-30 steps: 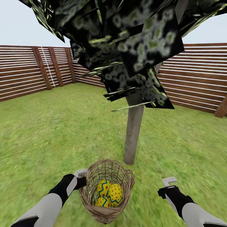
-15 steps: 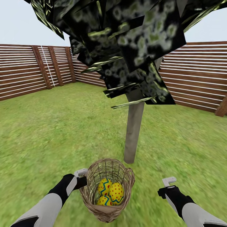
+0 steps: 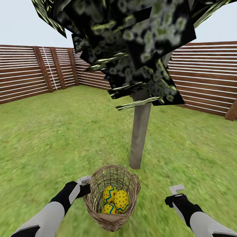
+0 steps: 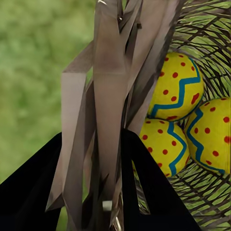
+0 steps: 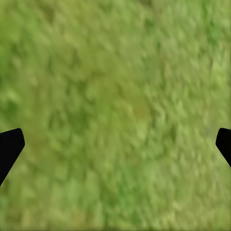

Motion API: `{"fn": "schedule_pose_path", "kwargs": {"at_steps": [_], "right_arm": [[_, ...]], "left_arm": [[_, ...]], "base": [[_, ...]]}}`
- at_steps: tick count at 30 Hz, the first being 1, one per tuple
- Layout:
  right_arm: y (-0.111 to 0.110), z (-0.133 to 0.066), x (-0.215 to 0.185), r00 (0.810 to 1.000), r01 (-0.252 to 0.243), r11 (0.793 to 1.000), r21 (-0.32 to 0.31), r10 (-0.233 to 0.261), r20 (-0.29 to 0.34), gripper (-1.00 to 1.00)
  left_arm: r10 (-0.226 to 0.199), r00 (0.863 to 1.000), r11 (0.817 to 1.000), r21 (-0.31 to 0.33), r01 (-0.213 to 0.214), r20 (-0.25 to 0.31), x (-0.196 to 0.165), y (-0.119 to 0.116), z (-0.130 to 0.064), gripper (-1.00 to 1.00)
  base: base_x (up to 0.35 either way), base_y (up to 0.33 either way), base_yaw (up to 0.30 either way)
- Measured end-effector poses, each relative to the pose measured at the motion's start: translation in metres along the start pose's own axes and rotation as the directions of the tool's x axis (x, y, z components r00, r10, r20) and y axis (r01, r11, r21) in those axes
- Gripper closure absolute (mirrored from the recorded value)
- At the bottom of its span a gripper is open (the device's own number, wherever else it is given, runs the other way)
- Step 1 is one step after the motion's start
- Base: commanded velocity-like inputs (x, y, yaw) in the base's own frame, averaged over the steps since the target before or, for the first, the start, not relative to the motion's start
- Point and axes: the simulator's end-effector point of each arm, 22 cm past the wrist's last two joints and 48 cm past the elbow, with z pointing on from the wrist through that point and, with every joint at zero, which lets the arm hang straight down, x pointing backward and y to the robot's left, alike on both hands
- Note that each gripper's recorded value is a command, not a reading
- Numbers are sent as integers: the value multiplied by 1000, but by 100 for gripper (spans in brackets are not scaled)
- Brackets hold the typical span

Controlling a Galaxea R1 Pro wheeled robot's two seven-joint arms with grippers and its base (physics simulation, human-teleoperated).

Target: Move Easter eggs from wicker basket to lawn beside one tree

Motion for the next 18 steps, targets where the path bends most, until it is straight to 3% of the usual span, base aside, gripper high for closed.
{"fn": "schedule_pose_path", "kwargs": {"at_steps": [5,12,18], "right_arm": [[4,8,5,1000,0,1000,0,0,0,-100],[3,8,7,1000,-1,1000,0,1,-3,-100],[3,8,7,1000,-1,1000,0,1,-3,-100]], "left_arm": [[0,1000,1000,0,0,0,4,2,9,100],[1,998,1000,-2,-1,-62,47,7,18,100],[6,999,1000,-5,-6,-42,44,8,18,100]], "base": [[0,0,0],[0,0,0],[0,0,0]]}}
